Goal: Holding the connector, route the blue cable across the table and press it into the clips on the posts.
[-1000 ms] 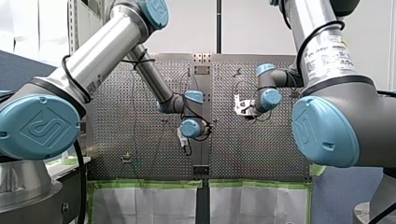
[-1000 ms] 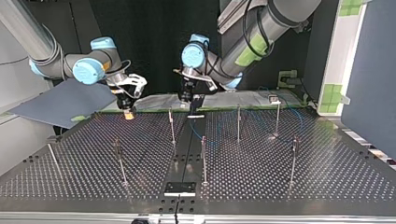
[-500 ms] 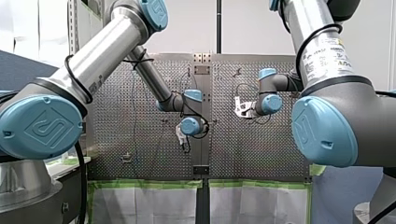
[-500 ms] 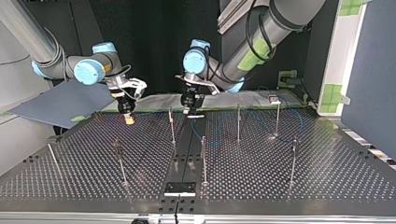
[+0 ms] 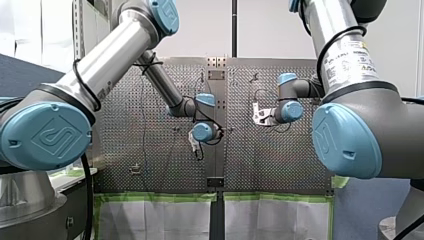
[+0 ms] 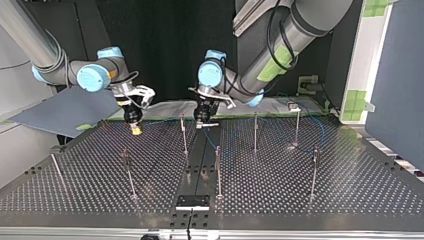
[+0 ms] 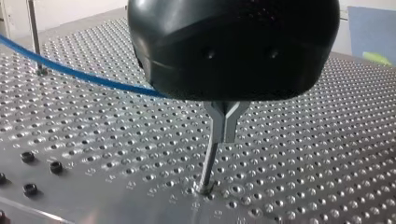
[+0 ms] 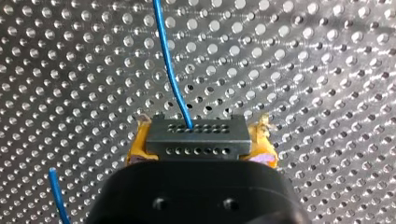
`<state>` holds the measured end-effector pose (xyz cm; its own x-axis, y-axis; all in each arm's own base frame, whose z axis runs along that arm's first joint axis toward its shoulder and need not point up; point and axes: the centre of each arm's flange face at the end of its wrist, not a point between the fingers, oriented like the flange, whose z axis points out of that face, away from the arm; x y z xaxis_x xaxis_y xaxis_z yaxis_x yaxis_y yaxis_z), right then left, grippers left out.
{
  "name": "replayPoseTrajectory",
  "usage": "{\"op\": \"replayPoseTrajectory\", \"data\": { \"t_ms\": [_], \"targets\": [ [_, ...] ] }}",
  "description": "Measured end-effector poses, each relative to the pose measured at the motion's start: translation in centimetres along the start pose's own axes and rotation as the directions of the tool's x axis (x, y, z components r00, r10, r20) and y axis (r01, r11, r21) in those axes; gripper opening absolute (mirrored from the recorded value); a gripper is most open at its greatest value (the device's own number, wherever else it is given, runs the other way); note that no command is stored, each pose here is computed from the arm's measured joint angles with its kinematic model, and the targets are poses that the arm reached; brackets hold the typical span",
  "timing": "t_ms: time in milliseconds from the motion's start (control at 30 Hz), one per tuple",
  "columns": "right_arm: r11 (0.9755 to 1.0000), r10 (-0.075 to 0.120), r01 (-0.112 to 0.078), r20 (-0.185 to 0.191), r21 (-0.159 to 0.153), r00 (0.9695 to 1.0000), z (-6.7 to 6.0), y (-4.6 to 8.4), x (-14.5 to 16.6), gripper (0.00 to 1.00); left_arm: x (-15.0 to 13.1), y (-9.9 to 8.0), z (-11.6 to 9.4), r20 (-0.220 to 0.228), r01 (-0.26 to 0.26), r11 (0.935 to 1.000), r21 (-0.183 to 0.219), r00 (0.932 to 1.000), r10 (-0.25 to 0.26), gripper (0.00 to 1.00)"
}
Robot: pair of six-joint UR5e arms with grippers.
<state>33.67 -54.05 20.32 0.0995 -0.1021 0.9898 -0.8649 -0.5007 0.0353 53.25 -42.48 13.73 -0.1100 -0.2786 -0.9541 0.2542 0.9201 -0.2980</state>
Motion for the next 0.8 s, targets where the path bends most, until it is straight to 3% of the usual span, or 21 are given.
{"op": "replayPoseTrajectory", "data": {
  "t_ms": [333, 600, 667, 700, 733, 767, 800],
  "targets": [
    [0.9996, 0.009, -0.009, -0.005, -0.027, 0.9999, 0.2, 1.7, 0.1, 0.00, 1.0, 2.7, 3.0, -0.056, -0.035, 0.9993, -0.014, 0.9979, 0.034, 0.00],
    [0.9986, 0.014, -0.015, -0.016, -0.050, 0.9998, 0.5, 3.3, 0.4, 0.00, -1.0, 2.9, 4.8, -0.058, -0.059, 0.9978, -0.030, 0.9967, 0.057, 0.00],
    [0.9983, 0.017, -0.018, -0.017, -0.056, 0.9997, 0.5, 3.7, 0.4, 0.00, -1.6, 2.8, 5.2, -0.057, -0.070, 0.9969, -0.034, 0.9960, 0.068, 0.10],
    [0.9981, 0.018, -0.019, -0.017, -0.058, 0.9997, 0.5, 3.8, 0.4, 0.00, -1.8, 2.6, 5.4, -0.056, -0.076, 0.9965, -0.036, 0.9957, 0.073, 0.10],
    [0.9980, 0.019, -0.020, -0.016, -0.059, 0.9997, 0.5, 3.9, 0.3, 0.00, -2.1, 2.5, 5.6, -0.056, -0.083, 0.9958, -0.040, 0.9952, 0.081, 0.18],
    [0.9979, 0.020, -0.021, -0.017, -0.061, 0.9997, 0.5, 4.0, 0.3, 0.00, -2.3, 2.3, 5.7, -0.055, -0.089, 0.9951, -0.044, 0.9947, 0.086, 0.37],
    [0.9979, 0.020, -0.021, -0.017, -0.061, 0.9997, 0.5, 4.0, 0.3, 0.00, -2.5, 2.2, 5.7, -0.056, -0.095, 0.9943, -0.048, 0.9942, 0.092, 0.37]
  ]
}}
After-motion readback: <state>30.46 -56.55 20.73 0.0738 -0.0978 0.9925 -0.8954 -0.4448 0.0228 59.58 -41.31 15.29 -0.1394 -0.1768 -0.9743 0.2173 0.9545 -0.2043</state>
